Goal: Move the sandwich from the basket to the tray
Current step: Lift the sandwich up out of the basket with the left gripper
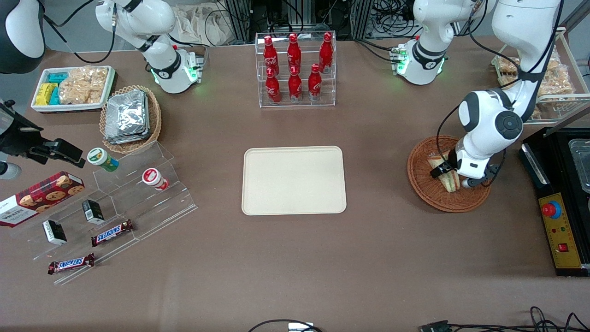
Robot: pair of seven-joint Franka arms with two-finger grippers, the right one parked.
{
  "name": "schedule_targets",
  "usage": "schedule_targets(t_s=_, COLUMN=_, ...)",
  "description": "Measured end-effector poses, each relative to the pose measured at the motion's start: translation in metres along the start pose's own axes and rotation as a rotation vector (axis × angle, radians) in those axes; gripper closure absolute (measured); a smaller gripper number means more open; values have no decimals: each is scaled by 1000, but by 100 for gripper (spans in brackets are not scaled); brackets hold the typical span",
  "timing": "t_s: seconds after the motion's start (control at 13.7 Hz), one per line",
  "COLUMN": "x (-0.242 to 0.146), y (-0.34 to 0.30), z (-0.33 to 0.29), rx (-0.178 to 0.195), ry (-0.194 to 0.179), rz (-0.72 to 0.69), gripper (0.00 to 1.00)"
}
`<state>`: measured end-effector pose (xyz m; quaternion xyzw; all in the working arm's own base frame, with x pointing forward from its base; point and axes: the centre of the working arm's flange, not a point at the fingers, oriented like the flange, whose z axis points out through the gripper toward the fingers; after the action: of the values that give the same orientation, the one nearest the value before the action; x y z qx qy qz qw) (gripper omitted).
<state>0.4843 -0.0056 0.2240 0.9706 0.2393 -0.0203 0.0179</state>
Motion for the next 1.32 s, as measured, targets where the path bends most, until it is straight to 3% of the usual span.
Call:
schedule_targets(t_s=0.22, x=0, y=-1, z=1, rx=1, ry=-2, rz=-1, gripper=46)
schedule_targets(t_s=0.51, x=-1, y=-1, z=-1, rx=3, ry=-4, rz=-2, gripper=77)
schedule_targets(t_s=0.73, x=-4, y=-2, z=-14, rx=15, ry=-23, rz=0, gripper=84)
schedule_targets(t_s=0.95, x=-6, y=-1, z=-55, rx=23, ry=-25, rz=6, gripper=84)
schedule_targets(t_s=1.1, x=-7, y=1, z=-102, rx=24, ry=-14, rz=23, gripper=84)
schedule_targets(t_s=1.32, x=-5, y=9, z=-199, rx=41, ry=-44, rz=85, gripper=84)
